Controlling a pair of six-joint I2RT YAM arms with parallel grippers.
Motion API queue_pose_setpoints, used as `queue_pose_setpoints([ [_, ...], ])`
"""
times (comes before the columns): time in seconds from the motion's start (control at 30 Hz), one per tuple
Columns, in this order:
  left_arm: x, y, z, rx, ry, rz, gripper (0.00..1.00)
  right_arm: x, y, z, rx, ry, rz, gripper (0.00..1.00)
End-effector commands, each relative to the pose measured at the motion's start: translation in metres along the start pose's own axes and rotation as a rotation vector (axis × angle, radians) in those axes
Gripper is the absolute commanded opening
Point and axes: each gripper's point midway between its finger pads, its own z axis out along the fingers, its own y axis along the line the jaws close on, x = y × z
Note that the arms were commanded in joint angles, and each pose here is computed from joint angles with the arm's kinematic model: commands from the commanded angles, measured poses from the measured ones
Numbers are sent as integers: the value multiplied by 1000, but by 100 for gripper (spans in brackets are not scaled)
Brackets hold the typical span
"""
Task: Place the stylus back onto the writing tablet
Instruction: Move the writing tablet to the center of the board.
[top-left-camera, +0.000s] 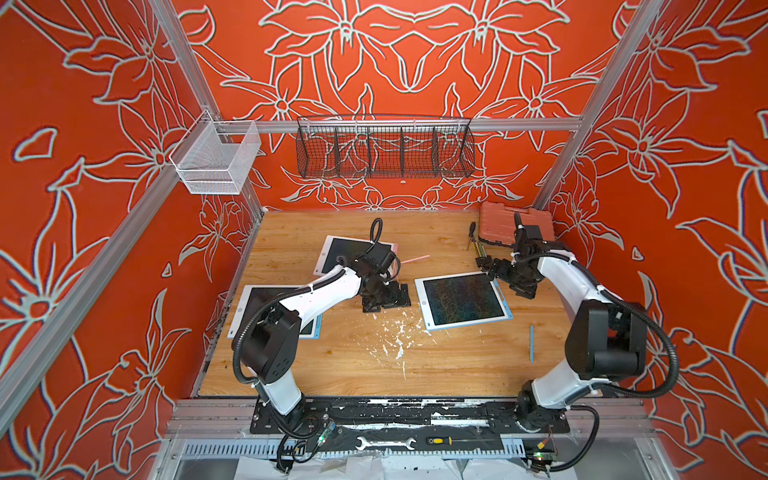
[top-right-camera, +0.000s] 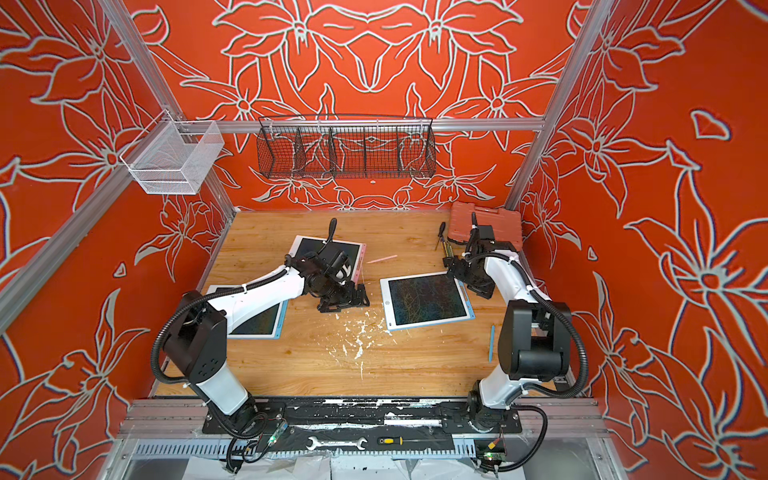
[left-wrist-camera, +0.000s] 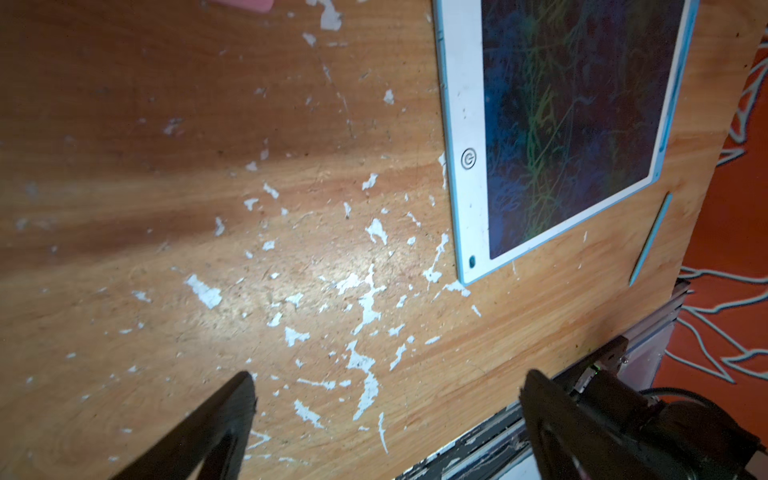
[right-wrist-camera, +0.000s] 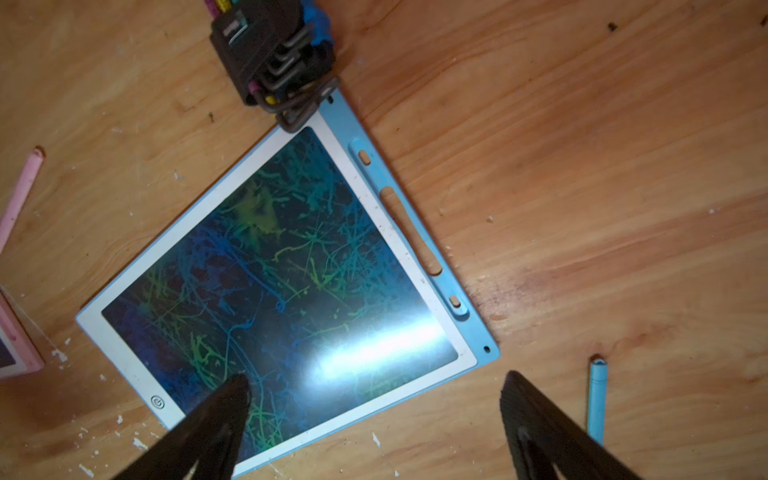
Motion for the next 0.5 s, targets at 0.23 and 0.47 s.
queue_pose_setpoints([
  [0.23, -23, -23, 29, 4, -14, -75, 97, -30, -1, 19, -47, -3, -18, 96],
  [0.47, -31, -31, 55, -1, 13, -107, 97, -30, -1, 36, -67, 38, -2, 95],
])
